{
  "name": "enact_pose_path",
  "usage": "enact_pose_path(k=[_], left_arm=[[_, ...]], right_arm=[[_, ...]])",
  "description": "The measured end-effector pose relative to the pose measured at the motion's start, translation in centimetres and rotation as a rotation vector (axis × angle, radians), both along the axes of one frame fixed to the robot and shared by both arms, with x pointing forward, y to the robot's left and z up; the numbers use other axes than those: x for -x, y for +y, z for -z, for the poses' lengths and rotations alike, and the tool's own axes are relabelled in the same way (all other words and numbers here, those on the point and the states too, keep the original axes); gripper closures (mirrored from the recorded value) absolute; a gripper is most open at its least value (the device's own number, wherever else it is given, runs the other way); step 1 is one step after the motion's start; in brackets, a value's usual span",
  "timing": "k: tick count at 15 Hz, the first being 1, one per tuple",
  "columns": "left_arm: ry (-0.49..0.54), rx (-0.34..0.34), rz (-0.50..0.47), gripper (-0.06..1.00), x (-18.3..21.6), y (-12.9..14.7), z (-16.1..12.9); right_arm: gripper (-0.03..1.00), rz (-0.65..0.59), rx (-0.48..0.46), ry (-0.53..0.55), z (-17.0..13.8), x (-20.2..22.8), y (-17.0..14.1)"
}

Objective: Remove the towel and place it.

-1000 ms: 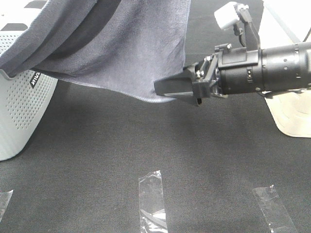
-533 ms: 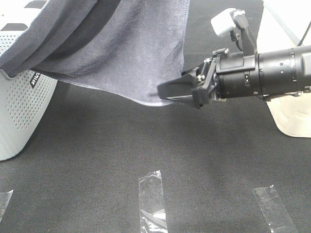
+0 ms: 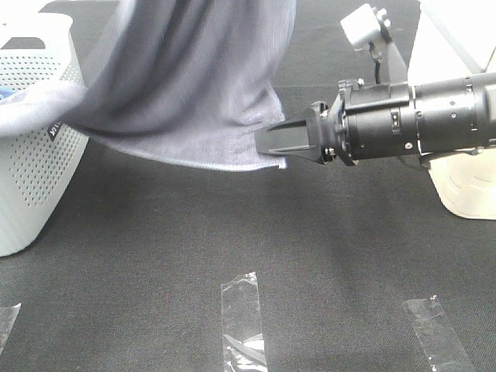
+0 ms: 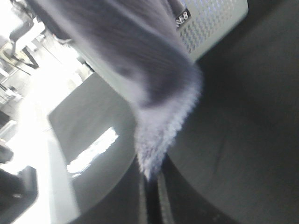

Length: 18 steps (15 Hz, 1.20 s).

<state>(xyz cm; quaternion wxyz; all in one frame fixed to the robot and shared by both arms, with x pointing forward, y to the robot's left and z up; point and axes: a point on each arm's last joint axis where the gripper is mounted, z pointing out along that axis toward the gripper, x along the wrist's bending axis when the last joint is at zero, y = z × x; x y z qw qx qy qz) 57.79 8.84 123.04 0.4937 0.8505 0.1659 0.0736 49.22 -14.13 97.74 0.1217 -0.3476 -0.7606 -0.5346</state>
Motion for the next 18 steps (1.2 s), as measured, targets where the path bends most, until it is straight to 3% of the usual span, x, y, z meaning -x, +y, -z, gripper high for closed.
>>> enact_pose_path(k=[1,2,4,5,8,10,13,16,18], left_arm=[[0.015,-0.067,-0.079,0.94,-0.5,0.6,0.5],[0.039,-0.165,-0.225,0.94,-1.3,1.6,1.2],[0.074,-0.262,-0.449,0.94,-2.4,3.2,2.0],[0.091,-0.296,-0.561,0.94,-3.1,3.8,2.4],[0.142,-0.332,-0.730,0.94,-4.8,4.4,4.2],[0.093,-0.247,-0.776,0.94,-7.1,3.5,5.6],[-0.142,-0.026,-0.790,0.94,-9.7,2.3,4.7],[-0.497,0.281,-0.772,0.94,-10.6,1.8,0.9],[-0.700,0.481,-0.740,0.94,-10.2,1.7,-1.6]], right_arm=[[0.97,-0.004,0.018,0.055,-0.1,-0.1,0.0],[0.97,-0.019,0.068,0.123,-0.5,-0.3,0.1],[0.97,-0.001,0.193,0.249,-1.6,-1.2,-0.1],[0.97,0.024,0.292,0.270,-2.6,-2.1,-0.3],[0.97,0.130,0.513,0.273,-6.4,-4.4,-1.4],[0.97,0.310,0.678,0.128,-12.0,-6.8,-2.8],[0.97,0.530,0.743,-0.119,-18.7,-10.1,-4.0],[0.97,0.672,0.723,-0.344,-24.0,-13.1,-4.2],[0.97,0.769,0.629,-0.525,-28.9,-12.9,-4.6]])
